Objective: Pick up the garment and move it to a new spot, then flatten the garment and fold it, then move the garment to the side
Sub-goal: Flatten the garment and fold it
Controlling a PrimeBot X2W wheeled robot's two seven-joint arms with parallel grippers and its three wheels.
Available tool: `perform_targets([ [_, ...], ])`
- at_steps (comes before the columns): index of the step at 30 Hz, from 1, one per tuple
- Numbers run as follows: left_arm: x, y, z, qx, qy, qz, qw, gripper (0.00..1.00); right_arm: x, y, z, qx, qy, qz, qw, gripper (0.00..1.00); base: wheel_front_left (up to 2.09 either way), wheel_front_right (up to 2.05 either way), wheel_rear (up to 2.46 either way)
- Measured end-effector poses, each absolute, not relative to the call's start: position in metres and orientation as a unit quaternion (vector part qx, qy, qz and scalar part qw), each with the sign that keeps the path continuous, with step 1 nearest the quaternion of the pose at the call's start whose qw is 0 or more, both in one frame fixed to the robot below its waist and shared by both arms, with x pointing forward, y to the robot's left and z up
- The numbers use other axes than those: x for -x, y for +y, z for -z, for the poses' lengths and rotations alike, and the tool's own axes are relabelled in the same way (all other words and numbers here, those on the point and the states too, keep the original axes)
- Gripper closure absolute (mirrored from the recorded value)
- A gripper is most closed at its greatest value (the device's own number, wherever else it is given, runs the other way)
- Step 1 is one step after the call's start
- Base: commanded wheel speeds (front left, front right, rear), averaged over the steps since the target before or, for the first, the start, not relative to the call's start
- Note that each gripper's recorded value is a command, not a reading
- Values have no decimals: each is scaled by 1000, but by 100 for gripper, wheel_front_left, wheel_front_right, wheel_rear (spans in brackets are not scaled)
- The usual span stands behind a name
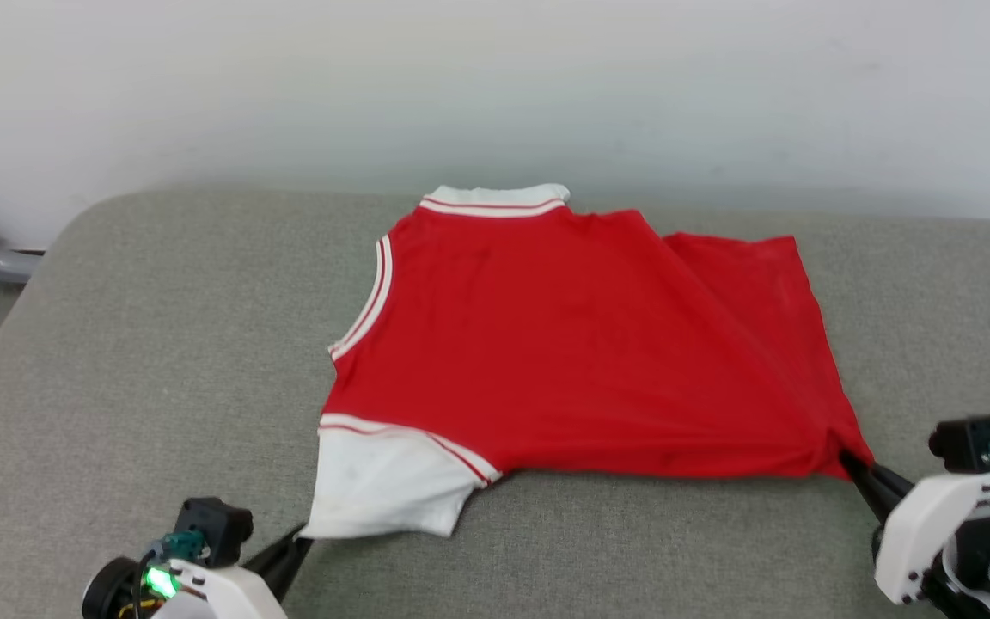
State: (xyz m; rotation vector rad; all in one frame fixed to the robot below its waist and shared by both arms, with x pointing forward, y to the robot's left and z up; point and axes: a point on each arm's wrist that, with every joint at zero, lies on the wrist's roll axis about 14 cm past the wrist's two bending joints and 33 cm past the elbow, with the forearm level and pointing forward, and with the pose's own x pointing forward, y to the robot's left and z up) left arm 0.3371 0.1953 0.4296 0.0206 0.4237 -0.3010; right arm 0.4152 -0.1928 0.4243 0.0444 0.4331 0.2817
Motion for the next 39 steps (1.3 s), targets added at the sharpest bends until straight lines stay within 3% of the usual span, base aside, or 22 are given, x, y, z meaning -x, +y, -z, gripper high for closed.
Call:
perform_targets([
  [7, -289, 173, -434, 21, 256, 203, 945, 100, -378, -207, -418, -24, 251, -154, 955, 100, 0, 0, 0],
  [18, -216, 141, -417, 58, 371, 282, 883, 100, -327, -216, -403, -31, 320, -181, 929, 100, 0, 0, 0],
  [25, -238, 140, -440, 65, 324, 285, 900, 100, -331, -217, -421, -47, 283, -179, 941, 100, 0, 0, 0],
  [39, -331, 153, -499, 44, 206, 256, 943, 100, -359, -211, -443, -75, 241, -170, 952, 100, 0, 0, 0],
])
